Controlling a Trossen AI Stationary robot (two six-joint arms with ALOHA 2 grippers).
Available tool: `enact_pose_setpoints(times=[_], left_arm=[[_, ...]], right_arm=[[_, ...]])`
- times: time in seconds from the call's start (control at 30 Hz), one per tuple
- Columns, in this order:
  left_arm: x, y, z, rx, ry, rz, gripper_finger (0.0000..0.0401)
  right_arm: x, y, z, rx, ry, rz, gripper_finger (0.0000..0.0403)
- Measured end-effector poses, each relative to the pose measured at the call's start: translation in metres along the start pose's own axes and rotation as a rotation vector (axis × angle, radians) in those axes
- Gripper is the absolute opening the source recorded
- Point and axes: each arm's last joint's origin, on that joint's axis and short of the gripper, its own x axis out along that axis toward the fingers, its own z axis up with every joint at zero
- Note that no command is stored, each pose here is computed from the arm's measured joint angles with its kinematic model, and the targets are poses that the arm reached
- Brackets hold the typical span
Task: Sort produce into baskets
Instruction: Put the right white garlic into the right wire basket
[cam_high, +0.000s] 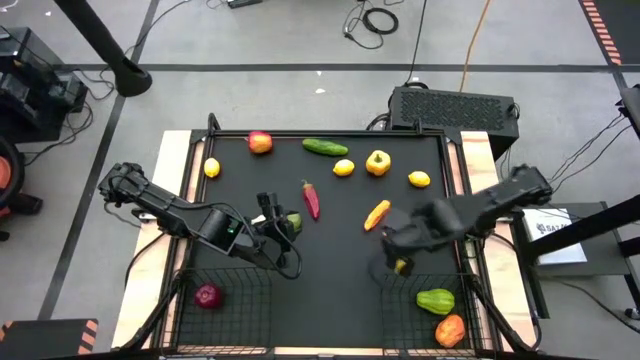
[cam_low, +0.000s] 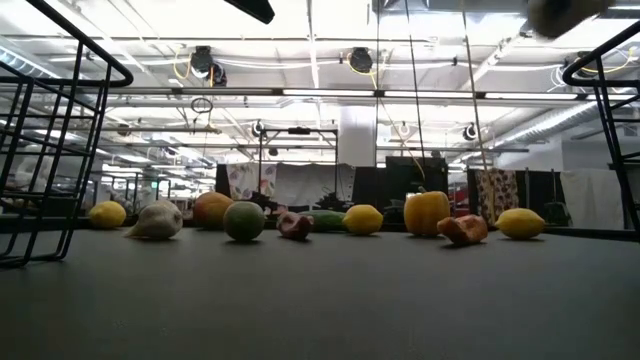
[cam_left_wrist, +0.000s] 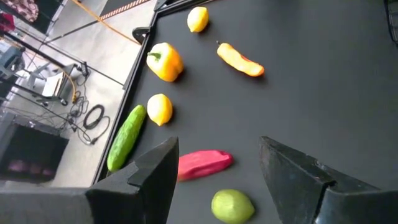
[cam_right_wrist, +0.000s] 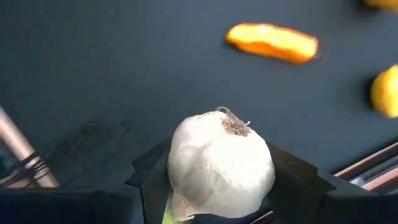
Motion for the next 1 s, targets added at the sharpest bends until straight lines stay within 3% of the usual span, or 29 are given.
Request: enact_pose_setpoints(times=[0.17, 0.4, 0.7, 0.83, 1.0], left_arm=[[0.000, 0.000, 0.000, -0.006, 0.001, 0.000, 0.0226], [0.000, 0.000, -0.002, 0.012, 0.020, 0.006, 0.0226], [0.000, 0.004, -0.011, 0.163, 0.085, 0.085, 0.0226], [-0.001, 0.005, -0.015, 0.136, 0.116, 0.092, 0.0226], [0.006, 0.021, -0.027, 0.123, 0.253, 0.131, 0.0226]], right_arm=[[-0.020, 0.018, -0.051, -0.032, -0.023, 0.085, 0.0212], [-0.023, 0.048, -0.112, -0.104, -0.013, 0.150, 0.0212], [0.005, 0.072, -0.165, -0.149, -0.019, 0.021, 0.0212], [0.015, 0.080, -0.180, -0.146, 0.005, -0.025, 0.0213], [0.024, 0.086, -0.198, -0.108, 0.048, -0.063, 0.0213]])
